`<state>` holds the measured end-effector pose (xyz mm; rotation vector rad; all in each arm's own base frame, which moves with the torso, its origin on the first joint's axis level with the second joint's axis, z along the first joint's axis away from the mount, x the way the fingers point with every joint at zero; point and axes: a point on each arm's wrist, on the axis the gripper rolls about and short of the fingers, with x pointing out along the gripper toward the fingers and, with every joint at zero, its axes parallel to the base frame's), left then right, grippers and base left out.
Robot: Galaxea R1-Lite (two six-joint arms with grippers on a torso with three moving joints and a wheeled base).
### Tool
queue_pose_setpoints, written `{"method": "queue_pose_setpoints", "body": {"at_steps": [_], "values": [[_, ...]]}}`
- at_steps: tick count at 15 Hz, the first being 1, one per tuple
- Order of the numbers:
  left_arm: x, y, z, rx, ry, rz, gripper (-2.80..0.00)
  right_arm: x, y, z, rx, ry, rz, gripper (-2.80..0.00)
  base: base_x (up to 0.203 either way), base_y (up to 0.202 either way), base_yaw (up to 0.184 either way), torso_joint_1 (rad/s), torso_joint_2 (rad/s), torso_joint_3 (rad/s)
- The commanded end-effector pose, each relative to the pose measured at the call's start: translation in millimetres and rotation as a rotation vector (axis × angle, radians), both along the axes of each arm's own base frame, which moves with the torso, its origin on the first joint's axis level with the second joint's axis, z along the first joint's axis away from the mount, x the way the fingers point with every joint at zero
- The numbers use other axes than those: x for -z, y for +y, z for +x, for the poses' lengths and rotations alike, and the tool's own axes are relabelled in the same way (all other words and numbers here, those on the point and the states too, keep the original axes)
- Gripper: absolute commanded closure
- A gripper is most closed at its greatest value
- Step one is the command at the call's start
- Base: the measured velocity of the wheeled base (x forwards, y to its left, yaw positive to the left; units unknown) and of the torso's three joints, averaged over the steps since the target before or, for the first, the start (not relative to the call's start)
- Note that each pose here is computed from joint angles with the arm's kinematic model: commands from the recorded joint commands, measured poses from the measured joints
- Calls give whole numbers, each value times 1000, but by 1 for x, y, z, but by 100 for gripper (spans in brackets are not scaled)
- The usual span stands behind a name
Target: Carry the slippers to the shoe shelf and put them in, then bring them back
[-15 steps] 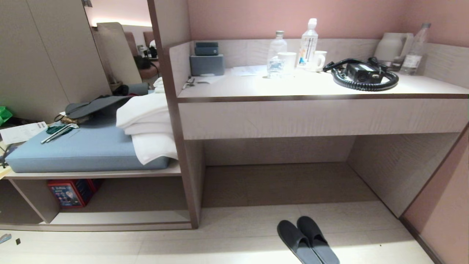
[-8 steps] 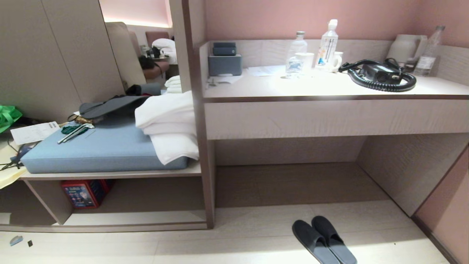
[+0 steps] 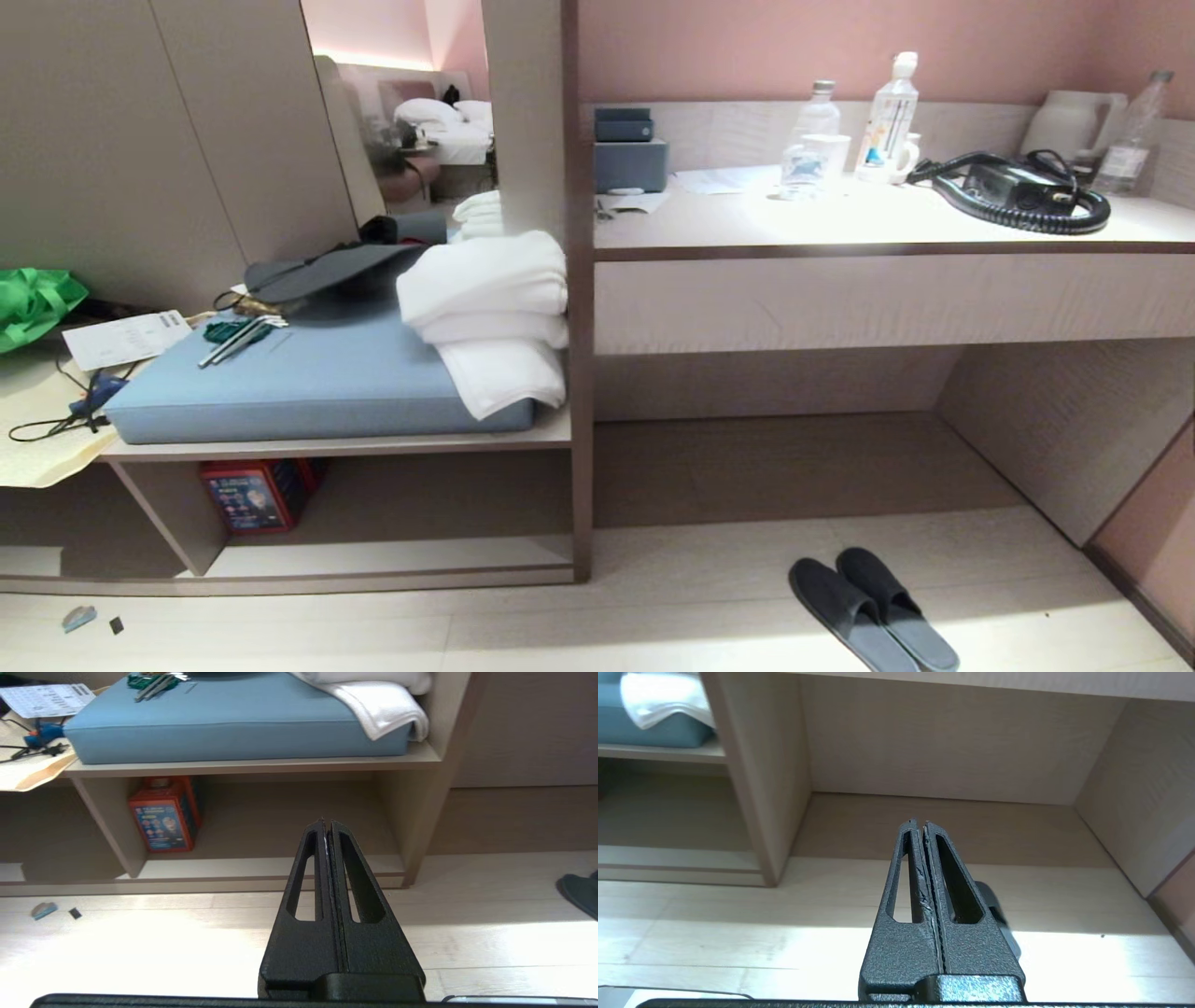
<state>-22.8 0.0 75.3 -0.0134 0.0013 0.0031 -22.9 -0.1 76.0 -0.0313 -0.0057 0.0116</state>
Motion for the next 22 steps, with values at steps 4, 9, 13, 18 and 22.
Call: {"method": "queue_pose_setpoints", "body": {"at_steps": [4,9,13,18,22], "values": [[0,0,0,0,0,0,0,0,0,0,-1,2,-1,0,0,195,-2,3,3,3],[0,0,0,-1,0,0,0,0,0,0,-1,1,-1,0,0,197,-2,0,3,4],[0,0,0,0,0,0,0,0,0,0,-1,2,-1,0,0,194,0,2,2,1],[0,0,0,-1,0,0,0,0,0,0,-1,2,-1,0,0,195,-3,1,2,5],[0,0,0,0,0,0,0,0,0,0,-1,2,-1,0,0,194,-3,1,3,4]]}}
